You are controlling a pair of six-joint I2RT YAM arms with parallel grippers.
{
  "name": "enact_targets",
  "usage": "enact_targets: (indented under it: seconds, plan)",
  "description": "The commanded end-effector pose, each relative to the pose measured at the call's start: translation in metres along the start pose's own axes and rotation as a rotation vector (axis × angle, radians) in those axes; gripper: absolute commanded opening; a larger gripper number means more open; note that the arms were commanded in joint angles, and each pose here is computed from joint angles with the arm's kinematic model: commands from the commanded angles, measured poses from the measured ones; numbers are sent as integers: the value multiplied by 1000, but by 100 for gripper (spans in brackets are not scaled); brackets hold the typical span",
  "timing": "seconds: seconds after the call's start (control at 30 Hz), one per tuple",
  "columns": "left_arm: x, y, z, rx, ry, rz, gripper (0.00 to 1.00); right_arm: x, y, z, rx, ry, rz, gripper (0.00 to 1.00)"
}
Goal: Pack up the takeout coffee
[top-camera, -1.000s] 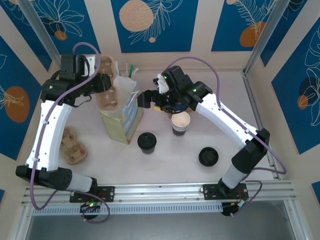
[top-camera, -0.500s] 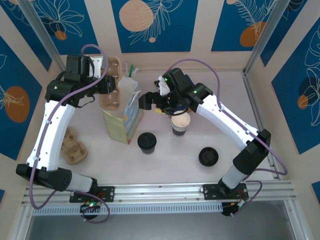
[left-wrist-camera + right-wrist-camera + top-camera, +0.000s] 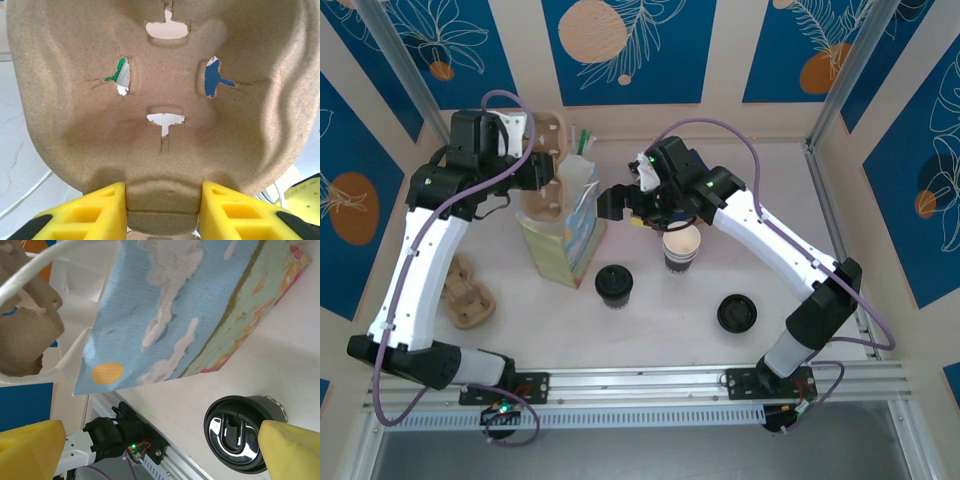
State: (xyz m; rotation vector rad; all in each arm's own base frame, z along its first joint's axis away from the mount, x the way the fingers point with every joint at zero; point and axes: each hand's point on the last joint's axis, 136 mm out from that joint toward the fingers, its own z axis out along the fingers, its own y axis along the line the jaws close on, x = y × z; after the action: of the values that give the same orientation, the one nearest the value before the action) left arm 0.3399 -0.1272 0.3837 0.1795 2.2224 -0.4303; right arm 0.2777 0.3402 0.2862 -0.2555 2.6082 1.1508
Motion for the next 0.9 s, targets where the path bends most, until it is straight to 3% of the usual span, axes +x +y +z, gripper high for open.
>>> enact_targets:
  seconds: [0.0, 0.43, 0.87]
  plan:
    - [-10, -11, -9, 38, -53, 39, 36, 1, 5, -10, -14, -21, -3, 99]
    - [9, 9, 20, -42, 19, 141, 36, 4, 3, -15, -7, -32, -5, 99]
    - [26, 13, 37, -39, 78, 180, 36, 4, 11, -26, -47, -74, -45, 99]
